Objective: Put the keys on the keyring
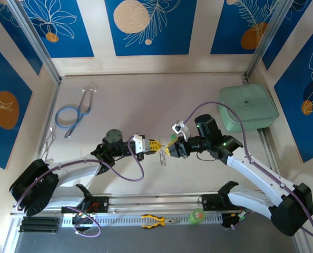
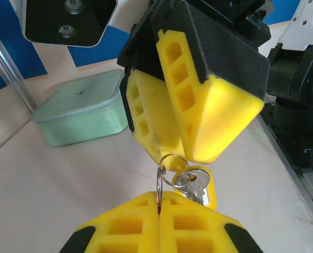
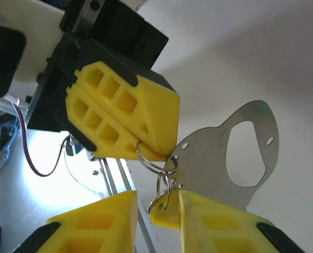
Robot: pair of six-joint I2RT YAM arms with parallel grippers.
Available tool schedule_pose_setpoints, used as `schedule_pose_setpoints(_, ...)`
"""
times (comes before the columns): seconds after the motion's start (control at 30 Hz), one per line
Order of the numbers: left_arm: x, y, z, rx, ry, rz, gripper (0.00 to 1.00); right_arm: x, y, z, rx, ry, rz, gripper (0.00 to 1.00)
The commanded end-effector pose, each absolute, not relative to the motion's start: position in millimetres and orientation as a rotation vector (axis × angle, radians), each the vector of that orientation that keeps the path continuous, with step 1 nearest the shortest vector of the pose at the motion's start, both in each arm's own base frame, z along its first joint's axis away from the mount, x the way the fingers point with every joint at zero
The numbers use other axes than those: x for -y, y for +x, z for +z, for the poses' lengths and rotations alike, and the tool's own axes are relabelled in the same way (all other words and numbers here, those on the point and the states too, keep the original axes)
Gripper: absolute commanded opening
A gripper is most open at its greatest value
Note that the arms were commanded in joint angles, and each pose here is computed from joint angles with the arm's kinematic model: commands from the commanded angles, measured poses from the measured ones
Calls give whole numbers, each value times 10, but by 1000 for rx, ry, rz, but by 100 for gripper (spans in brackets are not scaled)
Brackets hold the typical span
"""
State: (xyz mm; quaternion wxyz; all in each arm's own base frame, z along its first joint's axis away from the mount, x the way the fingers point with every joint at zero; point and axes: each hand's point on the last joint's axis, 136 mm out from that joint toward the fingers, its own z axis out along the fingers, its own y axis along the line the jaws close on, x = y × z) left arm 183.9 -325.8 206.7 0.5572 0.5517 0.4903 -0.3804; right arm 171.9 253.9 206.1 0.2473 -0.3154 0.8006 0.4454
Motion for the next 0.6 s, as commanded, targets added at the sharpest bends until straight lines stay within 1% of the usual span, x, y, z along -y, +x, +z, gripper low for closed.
schedule_pose_setpoints(0.0, 3247, 1799, 2175, -1109, 1287, -898, 0, -2577, 1732, 2151, -2177, -828, 1269, 23)
schedule_pose_setpoints(0.17, 3244, 1779, 2184, -1105, 1292, -906, 0, -2570, 1780, 2139, -2190, -808, 1262, 12)
schedule_pose_setpoints(0.3, 3247, 1766, 2195, -1097, 1291, -913, 0, -2546, 1805, 2122, -2199, -786, 1271, 0)
schedule_pose_setpoints(0.43, 3255, 1733, 2291, -1066, 1278, -945, 0, -2505, 1892, 2062, -2224, -725, 1301, 0)
schedule_pose_setpoints(0.57, 3260, 1692, 2427, -1025, 1252, -985, 0, -2580, 1887, 2060, -2227, -757, 1381, 0)
